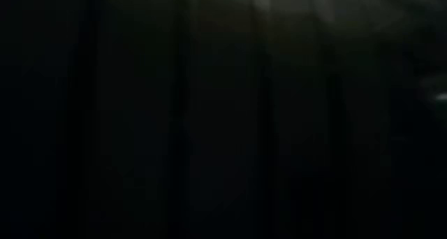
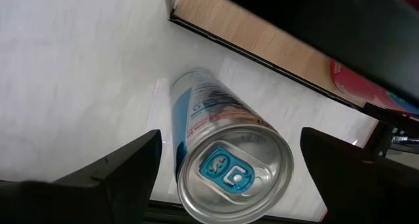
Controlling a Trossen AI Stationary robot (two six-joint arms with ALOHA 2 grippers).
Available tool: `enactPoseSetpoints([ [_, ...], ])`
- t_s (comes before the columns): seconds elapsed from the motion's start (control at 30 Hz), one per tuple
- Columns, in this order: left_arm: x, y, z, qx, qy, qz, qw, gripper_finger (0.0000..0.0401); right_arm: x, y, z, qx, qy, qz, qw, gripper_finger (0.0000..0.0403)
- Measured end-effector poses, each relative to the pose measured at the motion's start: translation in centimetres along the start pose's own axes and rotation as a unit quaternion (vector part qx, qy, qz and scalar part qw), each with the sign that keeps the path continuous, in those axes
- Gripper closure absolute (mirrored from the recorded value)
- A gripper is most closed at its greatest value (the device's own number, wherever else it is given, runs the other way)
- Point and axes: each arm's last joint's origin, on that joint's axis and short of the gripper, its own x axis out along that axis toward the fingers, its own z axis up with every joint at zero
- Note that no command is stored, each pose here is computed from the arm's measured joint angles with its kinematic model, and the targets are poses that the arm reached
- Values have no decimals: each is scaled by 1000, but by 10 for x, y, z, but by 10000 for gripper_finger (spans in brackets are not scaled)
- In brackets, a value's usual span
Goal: Place canned beverage on shelf
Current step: Put the top blue soda can on the shelf aligned with the blue soda can
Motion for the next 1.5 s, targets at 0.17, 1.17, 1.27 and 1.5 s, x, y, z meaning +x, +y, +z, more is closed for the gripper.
enactPoseSetpoints([
  [0.17, 0, 0, 0, -13, 0, 0, 1000, 38, 0, 0, 0, 0, 0, 0, 1000, 49],
  [1.17, 0, 0, 0, -24, 0, 0, 1000, 37, 0, 1, -2, -46, 20, -4, 999, 49],
  [1.27, 0, 0, 0, -24, 0, 0, 1000, 37, 0, 1, -2, -46, 20, -4, 999, 57],
  [1.5, 0, 0, 0, -24, 0, 0, 1000, 38, 0, 1, -2, -46, 21, -3, 999, 119],
])
